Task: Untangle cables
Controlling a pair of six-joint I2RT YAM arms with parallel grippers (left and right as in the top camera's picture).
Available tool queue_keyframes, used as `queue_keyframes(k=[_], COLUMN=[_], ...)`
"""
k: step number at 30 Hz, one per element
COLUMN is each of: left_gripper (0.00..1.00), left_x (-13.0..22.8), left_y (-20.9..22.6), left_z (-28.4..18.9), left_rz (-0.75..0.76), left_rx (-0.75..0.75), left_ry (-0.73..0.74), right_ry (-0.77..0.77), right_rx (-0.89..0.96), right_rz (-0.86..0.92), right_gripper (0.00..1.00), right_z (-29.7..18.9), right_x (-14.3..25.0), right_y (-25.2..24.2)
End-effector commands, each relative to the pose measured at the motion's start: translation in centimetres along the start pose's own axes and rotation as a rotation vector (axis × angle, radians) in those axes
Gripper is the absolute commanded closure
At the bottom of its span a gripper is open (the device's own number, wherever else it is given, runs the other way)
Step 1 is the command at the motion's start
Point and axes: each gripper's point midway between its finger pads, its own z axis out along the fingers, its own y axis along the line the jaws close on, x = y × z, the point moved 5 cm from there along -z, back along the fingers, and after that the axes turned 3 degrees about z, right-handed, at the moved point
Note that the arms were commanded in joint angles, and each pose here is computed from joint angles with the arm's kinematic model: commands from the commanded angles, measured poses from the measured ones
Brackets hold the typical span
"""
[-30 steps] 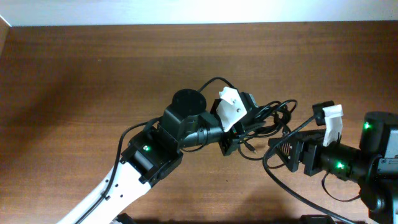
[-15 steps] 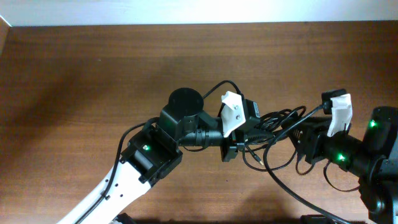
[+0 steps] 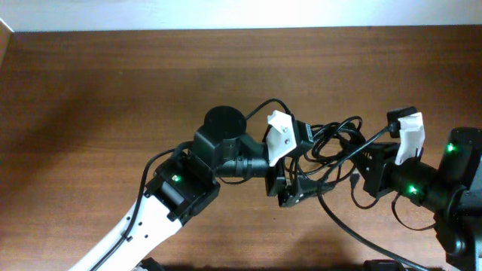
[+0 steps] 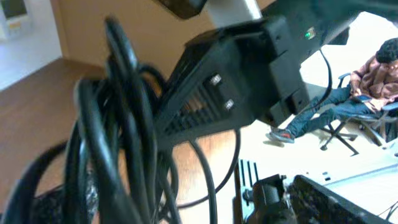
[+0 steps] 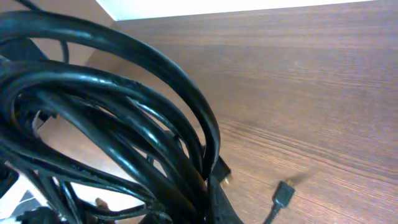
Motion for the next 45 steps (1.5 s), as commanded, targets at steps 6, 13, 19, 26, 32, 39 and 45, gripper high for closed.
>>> queue_keyframes(k=[6,13,19,26,32,39,45], left_gripper=[0.01,0.01,0.01,0.01,0.01,0.01,0.01], left_x=[4.1,4.4,2.8,4.2,6.9,7.2,8.4], left_y=[4.2,4.5,3.3,4.8,7.9,7.8,7.5], left_z=[-4.1,-4.1,-2.4,-2.0,-4.9,-5.0,-5.4], left_rz=[-0.124,-0.132,-0.041,-0.054,-0.167,-0.173,-0.199], left_rx=[-0.234,-0.273,-0.236,-0.367,-0.733,-0.732,-0.738], left_ry=[0.183,0.201,0.145,0.215,0.351,0.366,0.431], right_ry=[-0.038,-0.029,-0.010,-0.003,-0.036,-0.062,-0.083], right_rx=[0.135,0.117,0.033,-0.003,-0.006,-0.008,-0.014], right_rz=[-0.023,-0.026,-0.075,-0.107,-0.148,-0.169,-0.183], right_gripper=[0.96,0.96,0.96,0.96,0.96,0.96,0.96], right_z=[-0.5,-0.5,-0.4,-0.5,-1.4,-2.1,-2.6], right_x=[-0.7,-0.5,-0.2,0.0,0.1,0.3,0.3], right_y=[-1.4,-1.2,-0.2,0.3,0.9,1.4,1.8])
